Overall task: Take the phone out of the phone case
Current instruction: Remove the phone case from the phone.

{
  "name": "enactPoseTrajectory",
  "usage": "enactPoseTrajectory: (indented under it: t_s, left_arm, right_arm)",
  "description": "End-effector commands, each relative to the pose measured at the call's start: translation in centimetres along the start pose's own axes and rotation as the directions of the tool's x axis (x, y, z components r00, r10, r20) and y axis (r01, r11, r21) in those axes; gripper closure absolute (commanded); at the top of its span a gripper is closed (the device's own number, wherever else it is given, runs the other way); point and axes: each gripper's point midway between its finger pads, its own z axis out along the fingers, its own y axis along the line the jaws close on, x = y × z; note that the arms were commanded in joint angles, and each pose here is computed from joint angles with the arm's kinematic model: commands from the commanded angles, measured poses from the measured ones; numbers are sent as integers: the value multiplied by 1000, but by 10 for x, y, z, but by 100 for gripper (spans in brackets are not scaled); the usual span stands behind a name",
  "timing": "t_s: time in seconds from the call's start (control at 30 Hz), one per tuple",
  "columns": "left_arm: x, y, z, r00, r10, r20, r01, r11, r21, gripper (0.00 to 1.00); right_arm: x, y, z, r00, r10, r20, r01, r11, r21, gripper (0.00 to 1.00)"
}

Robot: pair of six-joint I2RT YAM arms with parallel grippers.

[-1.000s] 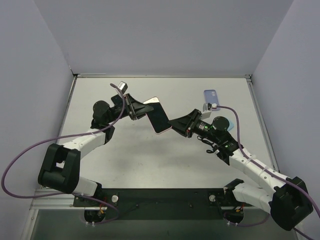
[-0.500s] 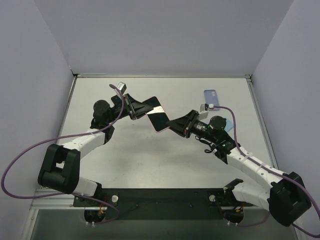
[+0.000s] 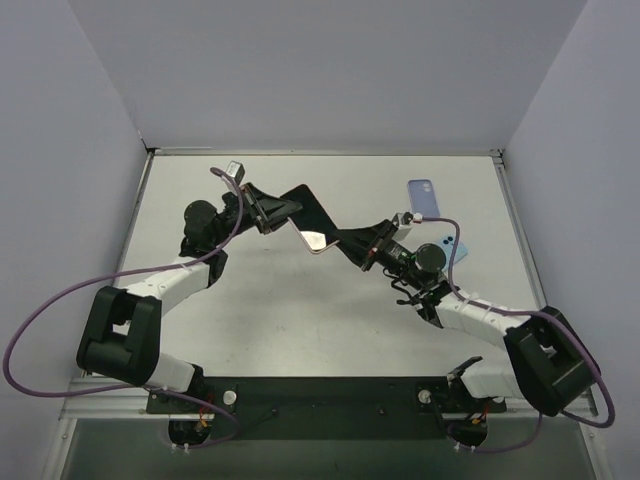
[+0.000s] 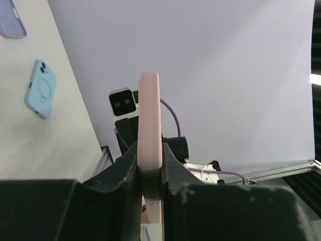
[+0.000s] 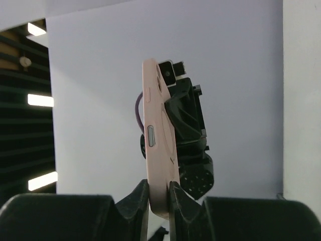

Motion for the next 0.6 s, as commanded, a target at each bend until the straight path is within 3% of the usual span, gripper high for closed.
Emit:
enactPoseTrajectory:
  t_s: [0.0, 0.2, 0.33, 0.57]
  left_arm:
    - [3, -105, -9, 975, 203, 95, -224, 903, 367, 100]
    - [-2, -132, -18, 979, 146, 140, -199, 826, 527, 100]
    - [-12, -139, -15, 981, 93, 170, -173, 821, 544, 100]
    - [-16, -191, -20, 968, 102, 231, -230, 734, 639, 100]
  right_arm:
    - [-37, 58, 5, 969, 229, 90, -189, 926, -326, 100]
    - [-45, 72, 25, 958, 270, 98, -217, 903, -370, 100]
    - [-50, 87, 27, 940, 321, 117, -245, 873, -423, 100]
    - [-59, 131, 38, 918, 385, 97, -276, 796, -539, 100]
